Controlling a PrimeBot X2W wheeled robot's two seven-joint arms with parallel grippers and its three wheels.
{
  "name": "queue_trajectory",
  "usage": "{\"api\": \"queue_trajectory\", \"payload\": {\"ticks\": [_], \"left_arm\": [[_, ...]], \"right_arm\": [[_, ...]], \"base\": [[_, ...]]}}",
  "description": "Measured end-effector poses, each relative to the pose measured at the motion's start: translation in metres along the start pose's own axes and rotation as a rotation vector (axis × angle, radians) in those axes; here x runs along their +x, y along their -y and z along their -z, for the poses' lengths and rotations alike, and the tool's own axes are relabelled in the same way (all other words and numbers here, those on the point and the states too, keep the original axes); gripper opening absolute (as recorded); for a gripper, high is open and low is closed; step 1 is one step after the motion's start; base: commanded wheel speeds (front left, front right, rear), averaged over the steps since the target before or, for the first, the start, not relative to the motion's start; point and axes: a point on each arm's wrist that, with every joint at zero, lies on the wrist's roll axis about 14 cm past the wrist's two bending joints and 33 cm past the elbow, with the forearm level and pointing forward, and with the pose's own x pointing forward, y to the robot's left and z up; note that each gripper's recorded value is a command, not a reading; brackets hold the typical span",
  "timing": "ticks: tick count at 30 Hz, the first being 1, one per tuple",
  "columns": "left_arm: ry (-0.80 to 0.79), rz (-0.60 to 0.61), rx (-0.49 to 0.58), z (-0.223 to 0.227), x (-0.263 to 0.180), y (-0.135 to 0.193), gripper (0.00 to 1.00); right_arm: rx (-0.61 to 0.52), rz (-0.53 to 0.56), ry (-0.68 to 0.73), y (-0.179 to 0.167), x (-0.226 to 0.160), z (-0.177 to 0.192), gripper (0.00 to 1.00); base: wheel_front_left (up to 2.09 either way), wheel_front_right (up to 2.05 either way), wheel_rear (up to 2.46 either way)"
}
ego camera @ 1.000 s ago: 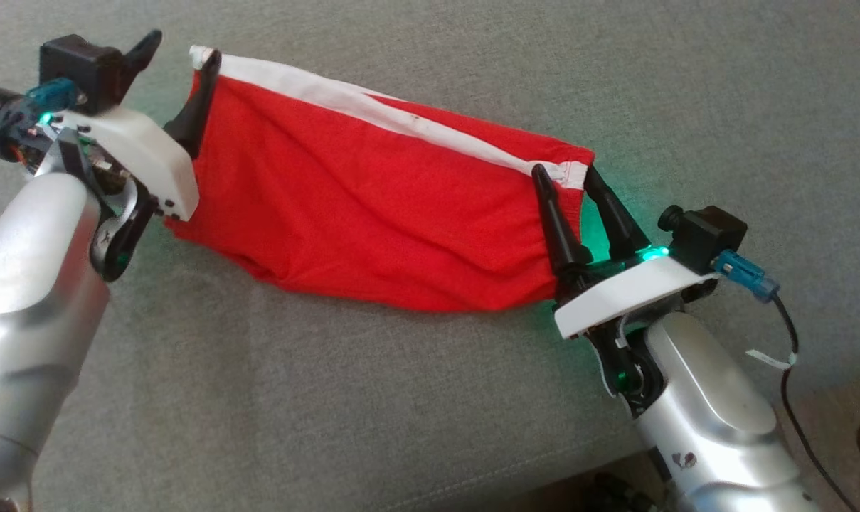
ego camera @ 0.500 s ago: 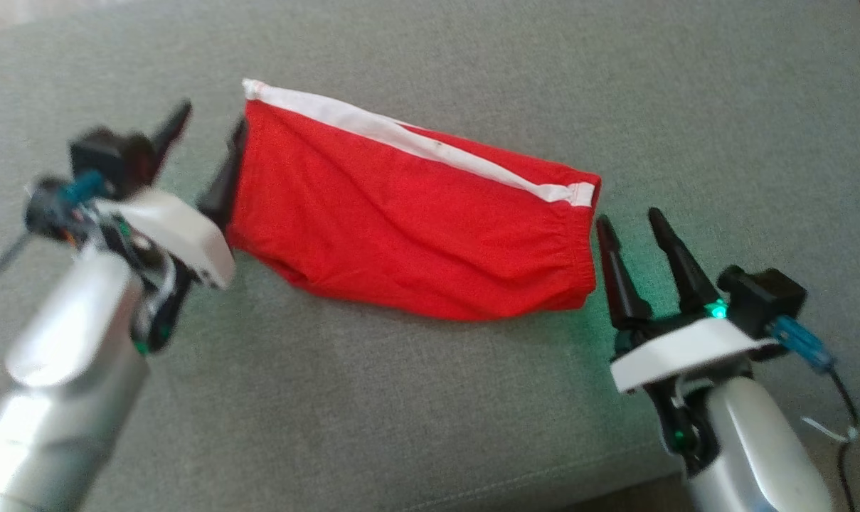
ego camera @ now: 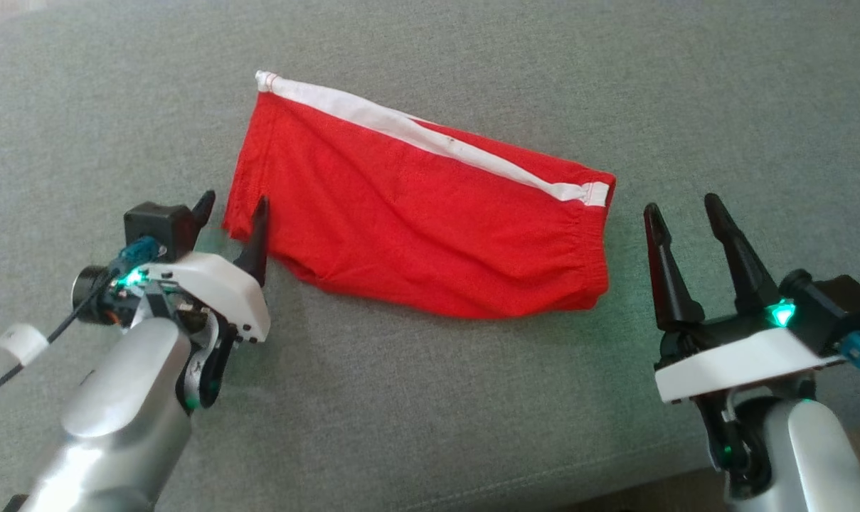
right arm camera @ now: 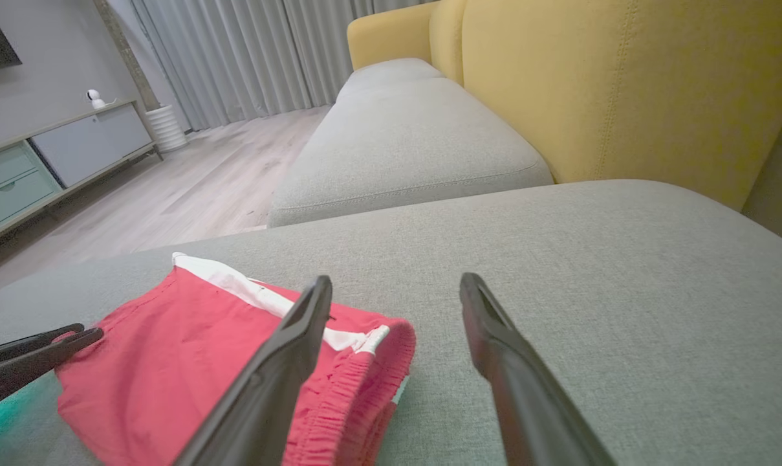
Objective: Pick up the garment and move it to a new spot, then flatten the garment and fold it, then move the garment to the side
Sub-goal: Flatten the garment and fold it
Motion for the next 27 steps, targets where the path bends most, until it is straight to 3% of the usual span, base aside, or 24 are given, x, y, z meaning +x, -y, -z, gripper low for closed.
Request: {"api": "queue_trajectory", "payload": {"ticks": [9, 10, 11, 12, 13, 20, 27], "left_arm": [[-0.126, 0.003, -0.032, 0.016, 0.008, 0.001, 1.0], [-0.138, 0.016, -0.038, 0.017, 0.009, 0.003, 0.86], [-0.144, 0.024, -0.041, 0.017, 0.009, 0.005, 0.61], [-0.144, 0.024, -0.041, 0.017, 0.009, 0.005, 0.25], [-0.148, 0.031, -0.042, 0.016, 0.01, 0.007, 0.0], [-0.117, 0.036, -0.046, 0.008, 0.003, 0.012, 0.0], [-0.033, -0.014, -0.101, 0.011, -0.037, 0.012, 0.0]], "right_arm": [[-0.004, 0.006, -0.003, 0.002, -0.001, -0.002, 1.0], [-0.005, 0.007, -0.001, 0.002, -0.001, -0.003, 1.0], [-0.005, 0.008, -0.001, 0.002, -0.001, -0.003, 1.0], [-0.005, 0.008, -0.001, 0.002, -0.001, -0.003, 1.0], [-0.005, 0.009, 0.0, 0.003, -0.002, -0.003, 1.0], [-0.006, 0.013, 0.021, 0.004, -0.004, -0.01, 1.0], [0.0, 0.028, 0.044, 0.009, -0.013, -0.018, 1.0]], "base": [[0.0, 0.0, 0.0], [0.0, 0.0, 0.0], [0.0, 0.0, 0.0], [0.0, 0.0, 0.0], [0.0, 0.0, 0.0], [0.0, 0.0, 0.0], [0.0, 0.0, 0.0]]}}
